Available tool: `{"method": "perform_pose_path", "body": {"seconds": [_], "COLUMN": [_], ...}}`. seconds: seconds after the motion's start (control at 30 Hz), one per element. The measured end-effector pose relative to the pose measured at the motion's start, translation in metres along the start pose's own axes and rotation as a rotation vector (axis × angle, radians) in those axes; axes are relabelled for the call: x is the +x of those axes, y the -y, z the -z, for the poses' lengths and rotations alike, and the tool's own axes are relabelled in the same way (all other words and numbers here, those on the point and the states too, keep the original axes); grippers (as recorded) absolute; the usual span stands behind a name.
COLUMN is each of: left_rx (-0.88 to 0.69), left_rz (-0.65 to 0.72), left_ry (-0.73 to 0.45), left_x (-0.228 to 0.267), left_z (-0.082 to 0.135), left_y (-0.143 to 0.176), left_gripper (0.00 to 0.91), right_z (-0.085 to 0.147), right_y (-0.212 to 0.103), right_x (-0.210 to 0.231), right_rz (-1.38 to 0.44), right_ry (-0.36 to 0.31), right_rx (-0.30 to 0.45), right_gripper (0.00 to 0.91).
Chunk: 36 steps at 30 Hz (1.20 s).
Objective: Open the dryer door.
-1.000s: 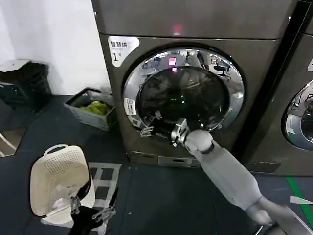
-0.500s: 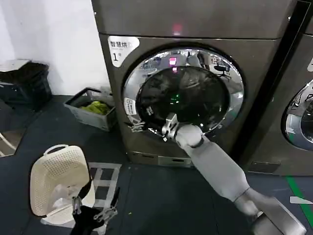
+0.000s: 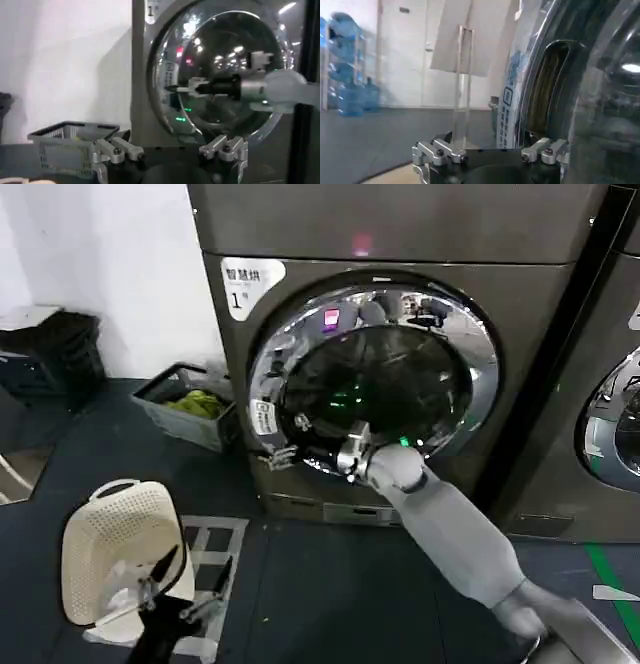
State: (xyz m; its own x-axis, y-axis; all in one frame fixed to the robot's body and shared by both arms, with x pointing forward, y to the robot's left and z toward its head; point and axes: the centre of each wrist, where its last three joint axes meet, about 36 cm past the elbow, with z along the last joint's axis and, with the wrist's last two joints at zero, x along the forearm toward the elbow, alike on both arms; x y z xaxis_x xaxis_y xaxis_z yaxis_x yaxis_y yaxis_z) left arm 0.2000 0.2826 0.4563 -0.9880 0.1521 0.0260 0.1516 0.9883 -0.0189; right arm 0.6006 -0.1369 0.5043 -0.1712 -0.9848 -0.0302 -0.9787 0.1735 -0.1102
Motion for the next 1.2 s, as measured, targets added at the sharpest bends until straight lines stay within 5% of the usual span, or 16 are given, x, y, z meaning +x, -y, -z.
{"method": "perform_pose_path", "body": {"seconds": [0.5, 1.2], "left_rx": [-0.009, 0.055], "left_rz": [0.058, -0.200], "left_ry": [-0.050, 0.074], "left_x": [-0.011, -0.059], "left_z": [0.023, 0.054], "left_y": [-0.044, -0.067], "left_gripper": [0.907, 0.907], "right_z": [0.006, -0.001], "right_y": [-0.031, -0.060], "right_x": [0.056, 0.126], "right_rz": [0.190, 0.463], "right_ry": [0.073, 0.100], "right_rx": [-0.068, -0.111], "right_gripper": [0.907, 0.907]}}
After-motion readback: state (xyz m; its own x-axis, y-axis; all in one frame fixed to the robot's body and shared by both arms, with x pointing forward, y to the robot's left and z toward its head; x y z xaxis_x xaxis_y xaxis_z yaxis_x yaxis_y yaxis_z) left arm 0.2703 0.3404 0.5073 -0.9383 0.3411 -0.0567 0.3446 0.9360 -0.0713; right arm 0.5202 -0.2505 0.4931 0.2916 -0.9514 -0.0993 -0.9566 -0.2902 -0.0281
